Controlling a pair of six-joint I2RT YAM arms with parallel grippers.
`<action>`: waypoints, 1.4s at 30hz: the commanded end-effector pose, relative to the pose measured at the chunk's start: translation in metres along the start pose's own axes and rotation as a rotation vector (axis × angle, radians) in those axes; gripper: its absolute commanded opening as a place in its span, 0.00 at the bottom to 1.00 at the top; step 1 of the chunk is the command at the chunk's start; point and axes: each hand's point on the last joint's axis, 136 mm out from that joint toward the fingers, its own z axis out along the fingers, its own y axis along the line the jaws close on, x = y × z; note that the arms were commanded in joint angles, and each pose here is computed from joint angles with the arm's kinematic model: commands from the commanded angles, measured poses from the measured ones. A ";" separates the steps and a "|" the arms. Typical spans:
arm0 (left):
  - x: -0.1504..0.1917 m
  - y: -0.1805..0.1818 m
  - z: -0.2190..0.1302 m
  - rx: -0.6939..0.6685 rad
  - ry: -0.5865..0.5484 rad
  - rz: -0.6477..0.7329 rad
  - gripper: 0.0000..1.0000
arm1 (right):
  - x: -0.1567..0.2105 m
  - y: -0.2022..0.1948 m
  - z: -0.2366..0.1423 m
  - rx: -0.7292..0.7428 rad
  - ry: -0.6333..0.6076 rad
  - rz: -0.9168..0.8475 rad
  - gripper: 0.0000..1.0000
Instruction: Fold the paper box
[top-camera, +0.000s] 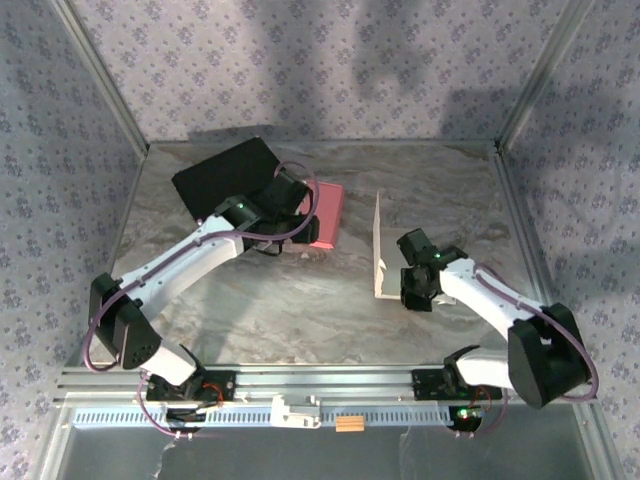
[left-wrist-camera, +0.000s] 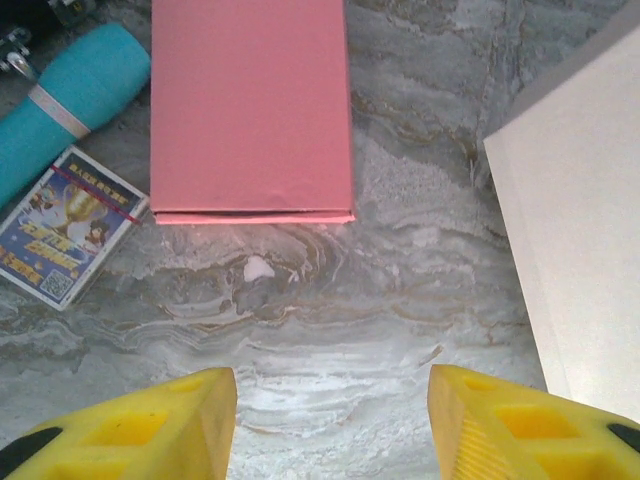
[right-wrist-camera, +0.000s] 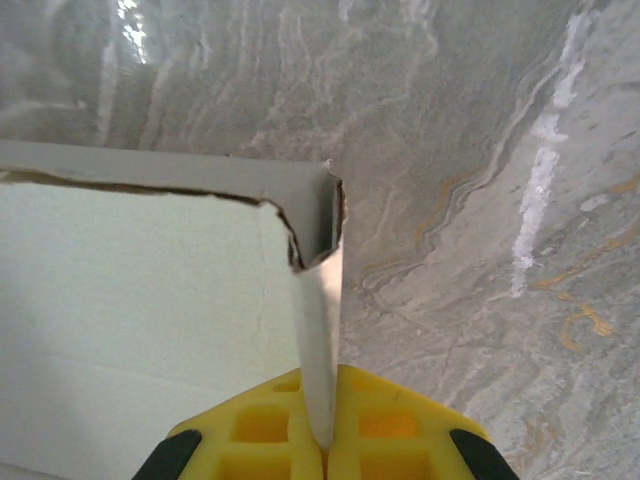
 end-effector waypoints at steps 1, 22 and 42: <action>-0.003 -0.005 -0.013 0.052 -0.032 0.012 0.53 | 0.003 -0.001 0.014 0.022 0.011 0.111 0.00; 0.020 -0.010 0.046 0.108 0.080 -0.046 0.51 | -0.008 0.030 -0.042 -0.074 -0.012 -0.133 0.58; 0.021 -0.002 0.049 0.092 0.092 -0.092 0.46 | 0.108 0.113 -0.148 -0.225 -0.003 -1.559 0.63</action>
